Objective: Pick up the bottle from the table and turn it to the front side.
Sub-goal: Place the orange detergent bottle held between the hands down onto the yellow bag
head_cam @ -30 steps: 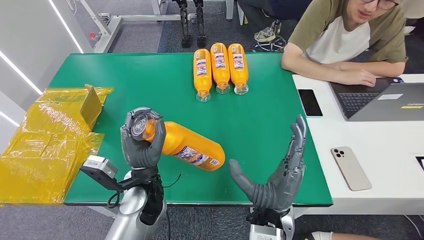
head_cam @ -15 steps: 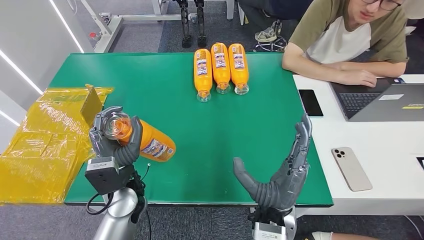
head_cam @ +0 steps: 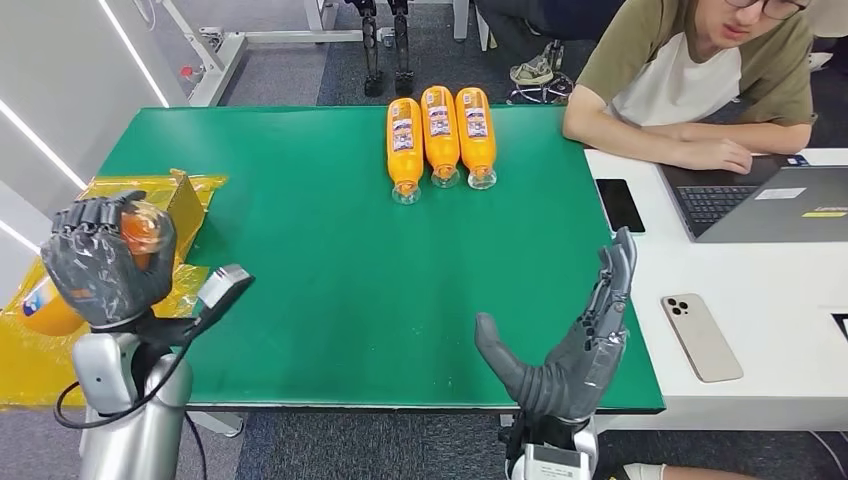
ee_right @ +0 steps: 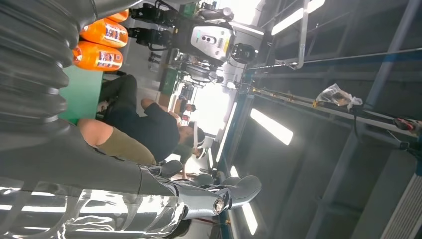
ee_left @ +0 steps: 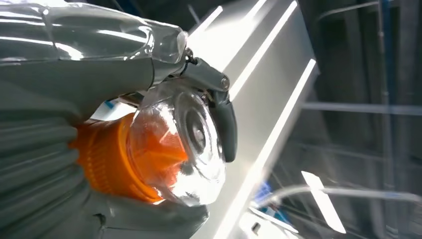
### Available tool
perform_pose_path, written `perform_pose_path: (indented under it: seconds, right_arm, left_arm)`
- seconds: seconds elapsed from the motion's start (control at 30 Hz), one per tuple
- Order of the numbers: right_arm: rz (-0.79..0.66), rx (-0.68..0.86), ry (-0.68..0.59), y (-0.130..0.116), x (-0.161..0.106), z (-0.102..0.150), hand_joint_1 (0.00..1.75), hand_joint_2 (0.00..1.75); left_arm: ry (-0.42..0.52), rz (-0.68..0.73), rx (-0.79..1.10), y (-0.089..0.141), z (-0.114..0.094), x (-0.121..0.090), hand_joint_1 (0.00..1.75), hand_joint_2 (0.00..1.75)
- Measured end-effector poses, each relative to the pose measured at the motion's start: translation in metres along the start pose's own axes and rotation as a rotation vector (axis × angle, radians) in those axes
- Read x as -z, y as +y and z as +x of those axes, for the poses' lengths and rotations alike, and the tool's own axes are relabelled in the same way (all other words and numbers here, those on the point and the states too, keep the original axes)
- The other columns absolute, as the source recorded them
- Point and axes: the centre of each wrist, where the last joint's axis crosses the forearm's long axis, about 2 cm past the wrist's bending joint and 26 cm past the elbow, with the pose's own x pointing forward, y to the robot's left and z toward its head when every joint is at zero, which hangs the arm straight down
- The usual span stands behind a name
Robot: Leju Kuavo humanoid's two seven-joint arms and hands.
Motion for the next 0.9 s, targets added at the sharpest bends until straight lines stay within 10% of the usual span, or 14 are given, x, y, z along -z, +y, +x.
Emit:
perform_pose_path:
  seconds: [0.13,0.43,0.9]
  right_arm:
    - [-0.013,0.008,0.003,-0.002,0.001,0.002,0.0,1.75]
    - [-0.028,0.023,0.005,-0.003,0.002,0.004,0.0,1.75]
    - [-0.022,0.032,-0.001,-0.001,0.003,0.005,0.0,1.75]
  left_arm:
    - [0.102,-0.038,0.107,-0.011,-0.026,0.018,1.75,1.75]
    - [-0.008,-0.233,0.326,-0.044,-0.065,0.03,1.75,1.75]
    - [-0.34,-0.672,0.41,-0.079,-0.074,-0.039,1.75,1.75]
